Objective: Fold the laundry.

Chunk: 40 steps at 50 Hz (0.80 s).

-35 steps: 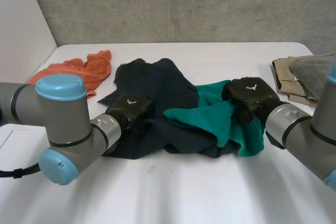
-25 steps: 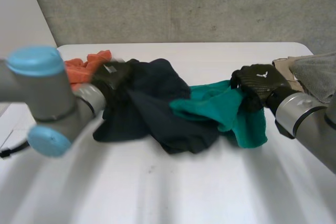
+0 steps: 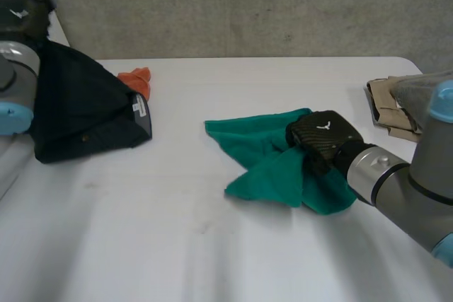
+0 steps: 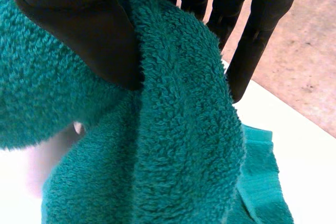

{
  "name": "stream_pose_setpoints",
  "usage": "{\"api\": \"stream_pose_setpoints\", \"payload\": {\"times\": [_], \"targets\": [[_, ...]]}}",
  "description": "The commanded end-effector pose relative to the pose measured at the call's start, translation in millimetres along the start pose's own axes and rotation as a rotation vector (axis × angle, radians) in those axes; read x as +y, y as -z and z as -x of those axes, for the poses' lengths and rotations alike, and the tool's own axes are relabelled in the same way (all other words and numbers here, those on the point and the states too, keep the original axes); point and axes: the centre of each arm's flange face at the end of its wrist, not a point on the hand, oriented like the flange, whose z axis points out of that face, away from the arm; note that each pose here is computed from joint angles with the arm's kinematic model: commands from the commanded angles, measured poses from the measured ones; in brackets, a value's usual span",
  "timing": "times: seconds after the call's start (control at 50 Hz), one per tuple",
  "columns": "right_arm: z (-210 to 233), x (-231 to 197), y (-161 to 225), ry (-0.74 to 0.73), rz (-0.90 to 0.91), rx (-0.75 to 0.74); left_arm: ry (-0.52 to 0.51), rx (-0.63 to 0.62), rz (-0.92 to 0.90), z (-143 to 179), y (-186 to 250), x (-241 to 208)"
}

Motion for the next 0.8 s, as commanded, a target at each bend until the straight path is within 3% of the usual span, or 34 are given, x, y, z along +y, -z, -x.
{"api": "stream_pose_setpoints", "payload": {"times": [0.02,0.1,0.16,0.46,0.54,0.64,0.8], "targets": [[31.2,-4.5,2.3,0.037,-0.02,-0.098,0.018,0.12,0.033,-25.7,44.1,-14.8],[64.6,-0.6,6.2,0.082,-0.006,-0.216,0.028,0.177,0.023,-39.2,72.1,-32.2],[61.8,-2.4,5.2,0.111,0.01,-0.212,0.035,0.243,0.029,-52.6,98.4,-42.1],[-65.5,-45.1,19.2,0.051,0.082,0.019,0.102,0.655,0.197,-123.0,242.6,-51.5],[-81.9,-36.2,14.2,0.144,0.103,-0.001,0.135,0.759,0.234,-146.1,272.0,-52.0],[-92.5,-15.0,-1.0,0.392,0.134,-0.043,0.141,0.871,0.279,-179.7,299.6,-44.5],[-99.7,25.9,-36.6,0.536,0.139,-0.092,0.094,0.893,0.32,-214.8,312.2,-27.6]]}}
